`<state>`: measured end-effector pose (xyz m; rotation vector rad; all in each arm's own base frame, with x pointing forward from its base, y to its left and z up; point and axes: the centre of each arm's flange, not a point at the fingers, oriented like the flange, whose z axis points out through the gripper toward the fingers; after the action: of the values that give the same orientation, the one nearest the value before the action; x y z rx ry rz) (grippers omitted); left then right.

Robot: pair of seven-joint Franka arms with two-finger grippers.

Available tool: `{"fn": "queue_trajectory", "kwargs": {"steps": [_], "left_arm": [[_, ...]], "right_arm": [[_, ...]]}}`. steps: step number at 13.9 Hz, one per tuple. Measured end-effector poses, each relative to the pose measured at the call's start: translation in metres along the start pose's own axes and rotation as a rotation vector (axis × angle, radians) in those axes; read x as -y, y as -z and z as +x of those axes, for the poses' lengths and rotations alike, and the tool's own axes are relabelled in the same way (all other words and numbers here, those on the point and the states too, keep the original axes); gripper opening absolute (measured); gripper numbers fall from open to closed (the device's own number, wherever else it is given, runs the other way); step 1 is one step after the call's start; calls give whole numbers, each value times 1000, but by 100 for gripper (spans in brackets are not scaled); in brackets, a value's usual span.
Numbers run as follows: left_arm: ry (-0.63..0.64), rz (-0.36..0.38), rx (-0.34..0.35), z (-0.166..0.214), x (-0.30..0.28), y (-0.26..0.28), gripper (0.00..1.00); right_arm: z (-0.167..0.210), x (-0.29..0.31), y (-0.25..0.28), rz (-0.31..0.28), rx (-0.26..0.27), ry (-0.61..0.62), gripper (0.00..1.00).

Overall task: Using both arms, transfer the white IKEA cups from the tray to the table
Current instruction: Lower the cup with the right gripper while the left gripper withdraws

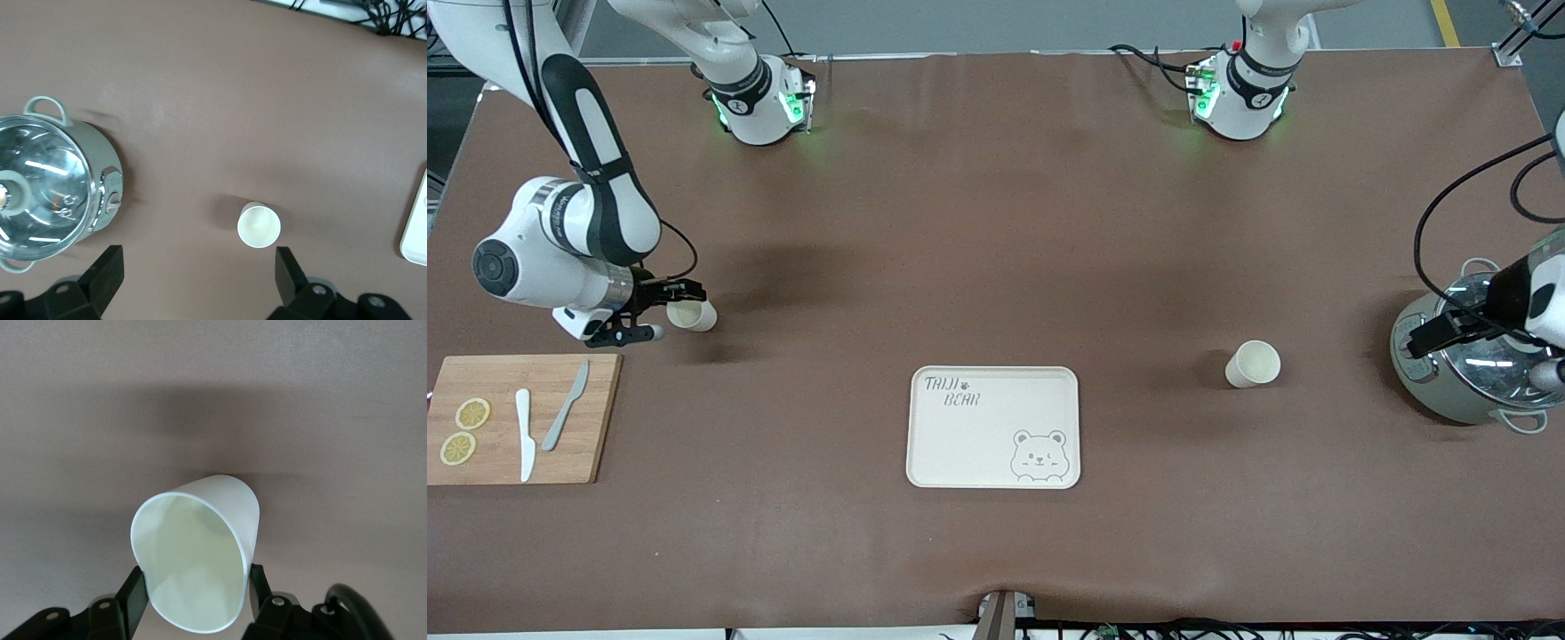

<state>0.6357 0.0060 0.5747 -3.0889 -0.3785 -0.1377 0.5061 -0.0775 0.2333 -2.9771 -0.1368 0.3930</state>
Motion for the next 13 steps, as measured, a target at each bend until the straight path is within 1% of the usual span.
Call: {"fn": "queue_trajectory", "kwargs": {"steps": [2,4,5,6,7,10,13], "left_arm": [[4,5,-14,-7,7,21,100],[-13,9,-25,-13,14,36,100],[-17,10,-30,-15,15,41,100],[-18,10,-33,-17,15,44,100],[-19,10,-35,-17,14,45,100],[-34,9,-30,-21,6,48,100],[-49,24,19,-36,0,55,100]], "right_arm": [[0,0,0,0,-1,0,66],[1,0,0,-1,-1,3,76],[2,1,1,0,0,4,76],[3,1,4,5,10,6,81],[4,3,10,12,24,8,88],[12,7,38,38,75,21,90],[26,11,72,63,140,34,91]]}}
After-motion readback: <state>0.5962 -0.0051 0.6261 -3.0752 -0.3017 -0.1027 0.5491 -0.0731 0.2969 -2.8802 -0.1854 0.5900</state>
